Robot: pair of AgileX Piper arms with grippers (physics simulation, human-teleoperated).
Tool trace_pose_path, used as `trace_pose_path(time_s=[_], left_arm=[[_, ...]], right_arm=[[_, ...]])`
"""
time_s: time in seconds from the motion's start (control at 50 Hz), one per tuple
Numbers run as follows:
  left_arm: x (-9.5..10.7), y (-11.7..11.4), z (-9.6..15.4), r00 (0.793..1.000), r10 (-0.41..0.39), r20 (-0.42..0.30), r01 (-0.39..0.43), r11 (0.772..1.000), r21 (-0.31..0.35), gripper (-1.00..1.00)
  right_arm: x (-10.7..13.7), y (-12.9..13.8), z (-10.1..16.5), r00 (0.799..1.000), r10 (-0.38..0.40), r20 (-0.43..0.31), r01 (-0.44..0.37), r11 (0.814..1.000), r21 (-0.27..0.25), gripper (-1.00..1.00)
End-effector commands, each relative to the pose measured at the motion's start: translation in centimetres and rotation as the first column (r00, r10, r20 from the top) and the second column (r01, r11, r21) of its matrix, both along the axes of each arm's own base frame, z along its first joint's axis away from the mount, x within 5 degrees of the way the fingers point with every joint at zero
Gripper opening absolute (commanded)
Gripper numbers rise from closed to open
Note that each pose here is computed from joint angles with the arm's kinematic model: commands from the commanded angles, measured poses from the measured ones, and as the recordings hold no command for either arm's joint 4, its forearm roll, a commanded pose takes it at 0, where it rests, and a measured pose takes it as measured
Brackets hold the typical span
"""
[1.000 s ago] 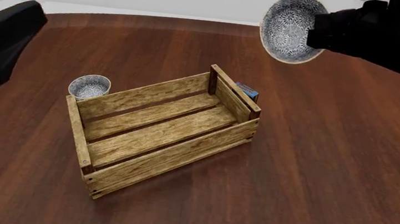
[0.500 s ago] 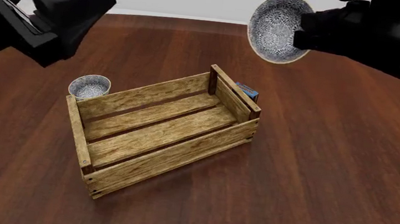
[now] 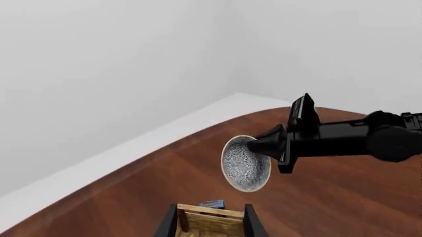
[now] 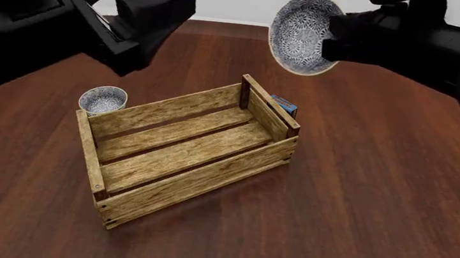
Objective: Stack the right bowl on the left bowl and place them in the tray.
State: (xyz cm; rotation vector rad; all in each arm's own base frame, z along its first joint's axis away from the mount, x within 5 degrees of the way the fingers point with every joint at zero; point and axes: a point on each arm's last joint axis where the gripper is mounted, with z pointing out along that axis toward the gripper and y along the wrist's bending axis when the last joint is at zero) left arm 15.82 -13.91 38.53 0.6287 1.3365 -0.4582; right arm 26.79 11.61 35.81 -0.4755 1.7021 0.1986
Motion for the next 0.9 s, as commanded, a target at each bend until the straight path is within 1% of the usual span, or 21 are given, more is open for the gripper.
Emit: trace_pose_path(time_s=[0.02,0.06,0.12,0.42,0.68,0.9], left_arm=[[1.3,-1.4,-0.7,1.000,-0.008,-0.017,0.008,1.000,0.005,1.00],[1.6,-1.7,-0.8,1.000,-0.009,-0.024,0.009,1.000,0.005,1.00],[2.0,-1.6,-1.1,1.000,0.005,-0.013,-0.005,1.000,0.013,1.00],[3.3,-2.7,-1.6,0.999,0.003,-0.049,-0.003,1.000,0.003,1.00],[4.0,-3.4,-2.3,0.997,0.001,-0.071,-0.001,1.000,0.005,1.00],[4.6,-3.9,-3.3,0.996,0.003,-0.086,-0.001,1.000,0.018,1.00]], right_arm=[[-0.5,1.0,0.1,0.999,0.034,-0.002,-0.034,0.999,0.014,-1.00],[-0.6,1.1,0.2,0.999,0.042,-0.002,-0.042,0.999,0.010,-1.00],[-0.9,1.3,0.2,0.999,0.053,-0.002,-0.053,0.999,0.006,-1.00],[-2.2,2.4,0.4,0.994,0.110,0.001,-0.110,0.994,-0.004,-1.00],[-2.8,3.2,0.3,0.989,0.147,-0.003,-0.147,0.989,-0.016,-1.00],[-3.5,3.9,0.1,0.983,0.182,-0.002,-0.182,0.983,-0.038,-1.00]])
